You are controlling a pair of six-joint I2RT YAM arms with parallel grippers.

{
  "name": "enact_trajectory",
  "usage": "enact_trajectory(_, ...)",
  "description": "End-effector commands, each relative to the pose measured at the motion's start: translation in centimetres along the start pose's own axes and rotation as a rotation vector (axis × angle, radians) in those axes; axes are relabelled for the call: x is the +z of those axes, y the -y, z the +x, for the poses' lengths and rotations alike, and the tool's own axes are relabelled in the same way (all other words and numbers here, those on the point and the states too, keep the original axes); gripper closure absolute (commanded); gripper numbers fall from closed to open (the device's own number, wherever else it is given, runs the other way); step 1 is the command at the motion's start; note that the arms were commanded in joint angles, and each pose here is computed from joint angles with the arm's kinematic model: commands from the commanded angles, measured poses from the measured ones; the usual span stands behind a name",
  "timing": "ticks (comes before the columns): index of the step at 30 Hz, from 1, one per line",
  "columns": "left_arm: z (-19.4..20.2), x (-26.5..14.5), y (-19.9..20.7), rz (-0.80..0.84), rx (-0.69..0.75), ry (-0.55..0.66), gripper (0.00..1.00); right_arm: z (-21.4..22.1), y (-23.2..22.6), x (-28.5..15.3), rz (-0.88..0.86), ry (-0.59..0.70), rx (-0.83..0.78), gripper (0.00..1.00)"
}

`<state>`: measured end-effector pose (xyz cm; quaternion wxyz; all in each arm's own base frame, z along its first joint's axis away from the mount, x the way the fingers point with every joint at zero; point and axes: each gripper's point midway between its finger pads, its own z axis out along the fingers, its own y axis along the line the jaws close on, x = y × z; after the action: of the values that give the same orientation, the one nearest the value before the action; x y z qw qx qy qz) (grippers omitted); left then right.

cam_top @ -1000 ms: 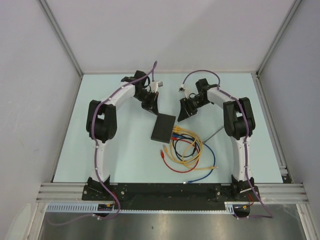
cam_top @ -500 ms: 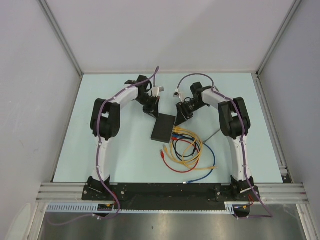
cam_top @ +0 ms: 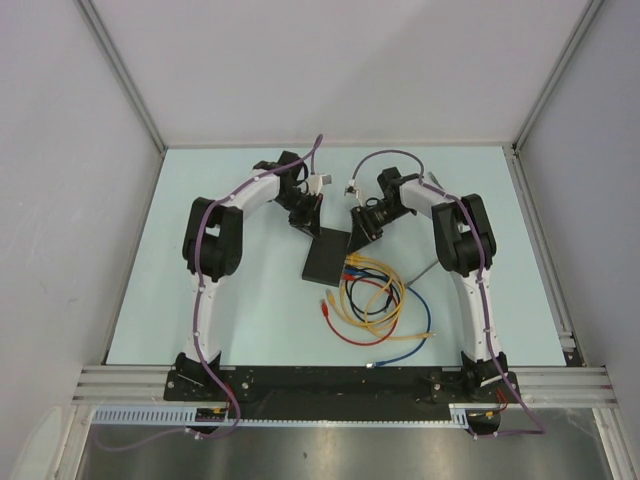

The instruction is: Pull the plug from the switch port

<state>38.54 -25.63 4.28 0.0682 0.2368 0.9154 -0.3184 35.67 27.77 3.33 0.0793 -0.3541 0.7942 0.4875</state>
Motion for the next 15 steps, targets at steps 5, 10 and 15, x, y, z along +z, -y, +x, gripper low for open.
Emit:
enact_trajectory(5,0.90,1.49,-2.24,-0.100,0.004,-0.039,1.00,0.13,1.31,1.07,0.012,-0.011,0.032,0.55)
enact_trajectory(10,0.84,1.52,-2.32,-0.106,0.012,-0.040,0.99,0.06,1.43,1.02,0.011,-0.006,0.041,0.58)
enact_trajectory(15,0.66,1.54,-2.33,-0.109,0.018,-0.035,0.99,0.06,1.29,1.05,-0.002,-0.006,0.033,0.62)
